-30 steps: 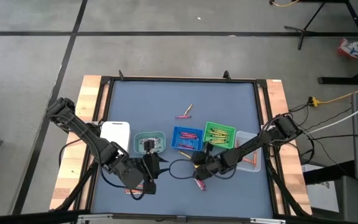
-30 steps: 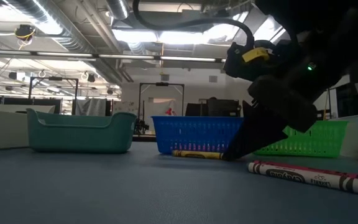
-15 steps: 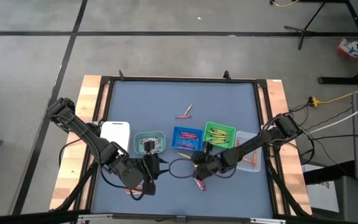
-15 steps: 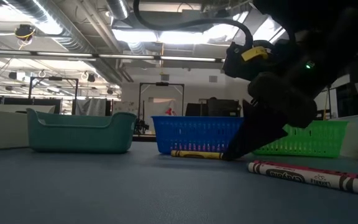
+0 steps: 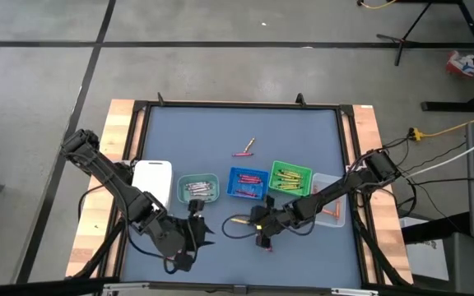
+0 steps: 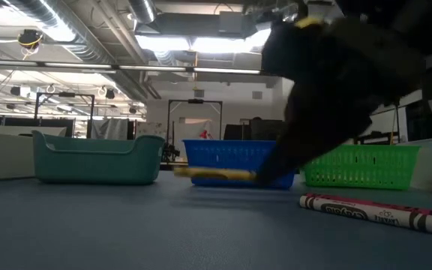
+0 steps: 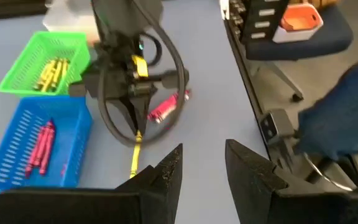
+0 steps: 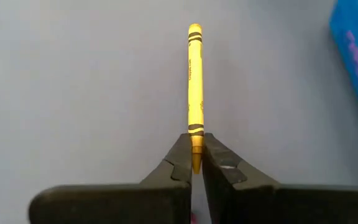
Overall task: Sort crayons
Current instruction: Put the yellow crayon into the white bin
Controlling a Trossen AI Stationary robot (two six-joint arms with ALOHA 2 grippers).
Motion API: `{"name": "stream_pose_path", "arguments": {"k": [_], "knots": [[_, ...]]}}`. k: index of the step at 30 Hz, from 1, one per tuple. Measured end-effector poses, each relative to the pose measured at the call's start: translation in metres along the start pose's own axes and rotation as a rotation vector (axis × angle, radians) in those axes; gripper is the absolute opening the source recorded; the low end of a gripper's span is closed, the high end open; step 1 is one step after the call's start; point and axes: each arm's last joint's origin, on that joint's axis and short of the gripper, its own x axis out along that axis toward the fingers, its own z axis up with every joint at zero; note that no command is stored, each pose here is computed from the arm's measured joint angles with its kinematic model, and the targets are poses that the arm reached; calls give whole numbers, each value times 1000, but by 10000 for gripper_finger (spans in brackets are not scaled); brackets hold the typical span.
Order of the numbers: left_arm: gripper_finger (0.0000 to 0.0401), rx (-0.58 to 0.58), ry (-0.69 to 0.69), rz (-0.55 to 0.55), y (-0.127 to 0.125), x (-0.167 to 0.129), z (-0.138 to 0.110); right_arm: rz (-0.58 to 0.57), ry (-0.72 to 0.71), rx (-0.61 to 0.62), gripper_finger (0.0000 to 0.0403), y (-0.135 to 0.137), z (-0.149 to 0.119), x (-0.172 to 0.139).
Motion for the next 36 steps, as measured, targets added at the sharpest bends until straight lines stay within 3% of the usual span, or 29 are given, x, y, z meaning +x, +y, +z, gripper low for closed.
{"name": "stream_pose_path", "arguments": {"k": [10,22,36], "knots": [[105,-100,148,25,-9,-9,-21,159,-241,-53,13,15,24,-4],[105,-125,135,71,-6,-8,-21,291,-605,-171,13,29,55,-22],[105,-195,62,114,12,2,-7,311,-702,-182,14,31,62,-29]]}}
